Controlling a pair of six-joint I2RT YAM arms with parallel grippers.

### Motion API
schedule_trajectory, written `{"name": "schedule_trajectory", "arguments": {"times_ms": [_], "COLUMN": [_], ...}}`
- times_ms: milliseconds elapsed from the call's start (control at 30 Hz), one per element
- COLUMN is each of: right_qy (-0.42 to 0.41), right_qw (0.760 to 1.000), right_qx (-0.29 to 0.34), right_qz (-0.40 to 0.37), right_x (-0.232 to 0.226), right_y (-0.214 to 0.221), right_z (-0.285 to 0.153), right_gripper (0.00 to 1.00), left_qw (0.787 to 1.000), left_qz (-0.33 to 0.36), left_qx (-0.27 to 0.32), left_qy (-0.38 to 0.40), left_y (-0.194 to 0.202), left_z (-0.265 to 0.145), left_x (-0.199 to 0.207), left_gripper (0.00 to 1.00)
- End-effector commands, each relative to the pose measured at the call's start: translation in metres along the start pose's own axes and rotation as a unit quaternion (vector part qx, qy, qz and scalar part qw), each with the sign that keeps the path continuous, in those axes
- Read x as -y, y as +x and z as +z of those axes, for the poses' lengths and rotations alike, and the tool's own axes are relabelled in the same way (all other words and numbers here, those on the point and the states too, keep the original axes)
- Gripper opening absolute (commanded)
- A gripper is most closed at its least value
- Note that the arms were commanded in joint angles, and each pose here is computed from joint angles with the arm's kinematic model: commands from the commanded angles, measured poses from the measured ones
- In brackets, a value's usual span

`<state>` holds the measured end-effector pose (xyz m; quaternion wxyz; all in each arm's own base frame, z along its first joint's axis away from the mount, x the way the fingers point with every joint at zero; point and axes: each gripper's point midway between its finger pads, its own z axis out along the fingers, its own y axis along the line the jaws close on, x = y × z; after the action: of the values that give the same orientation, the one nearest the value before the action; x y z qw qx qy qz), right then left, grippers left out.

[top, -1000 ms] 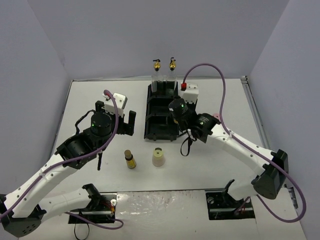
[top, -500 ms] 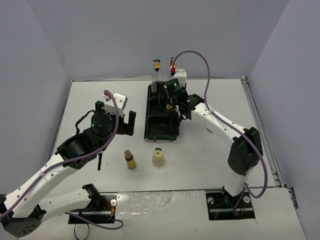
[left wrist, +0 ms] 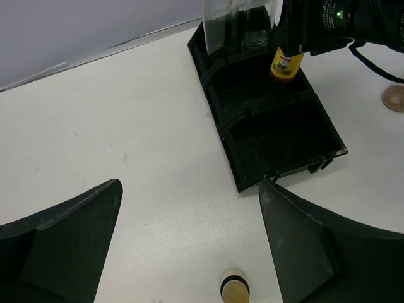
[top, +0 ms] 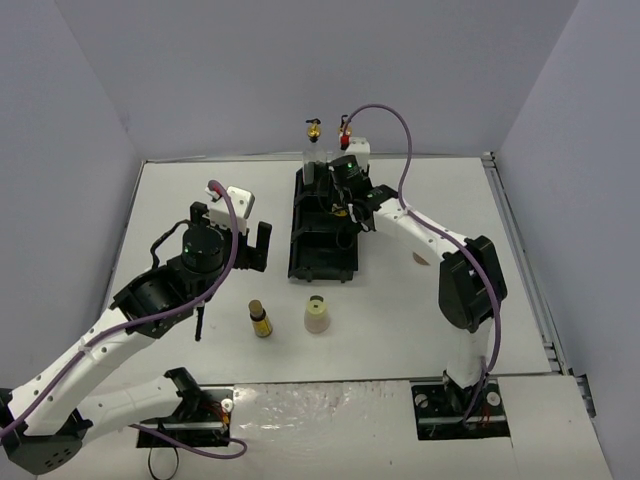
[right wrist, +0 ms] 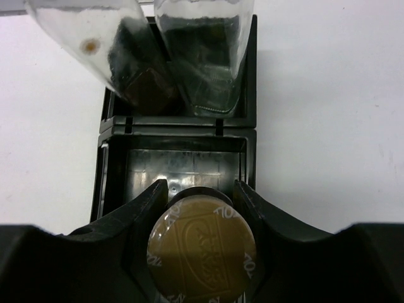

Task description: Organize the condiment bottles

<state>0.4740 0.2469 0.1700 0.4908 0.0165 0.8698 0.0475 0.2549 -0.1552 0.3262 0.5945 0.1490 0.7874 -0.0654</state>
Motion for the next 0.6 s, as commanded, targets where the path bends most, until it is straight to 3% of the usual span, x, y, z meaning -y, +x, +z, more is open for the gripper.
{"name": "schedule_trajectory", "arguments": {"times_ms": [0, 567], "right_qy": [-0.021, 0.021], "right_qw": [0.997, 0.999], "right_qx": [0.075, 0.040], "right_qz": [0.029, 0.003], "right_x": [-0.011, 0.009], "right_y": [-0.045, 0.007], "right_z": [0.007, 0.051], "right_gripper": [0.00, 0.00], "left_qw": [0.999, 0.999], "left_qz": [-0.013, -0.008], "left_qx": [0.037, 0.032], "left_qy": [-0.007, -0.012], "left_y": [-0.029, -0.027], "left_z": [-0.008, -0.010], "left_x": [-0.007, -0.010], "left_gripper": [0.86, 0.86]}}
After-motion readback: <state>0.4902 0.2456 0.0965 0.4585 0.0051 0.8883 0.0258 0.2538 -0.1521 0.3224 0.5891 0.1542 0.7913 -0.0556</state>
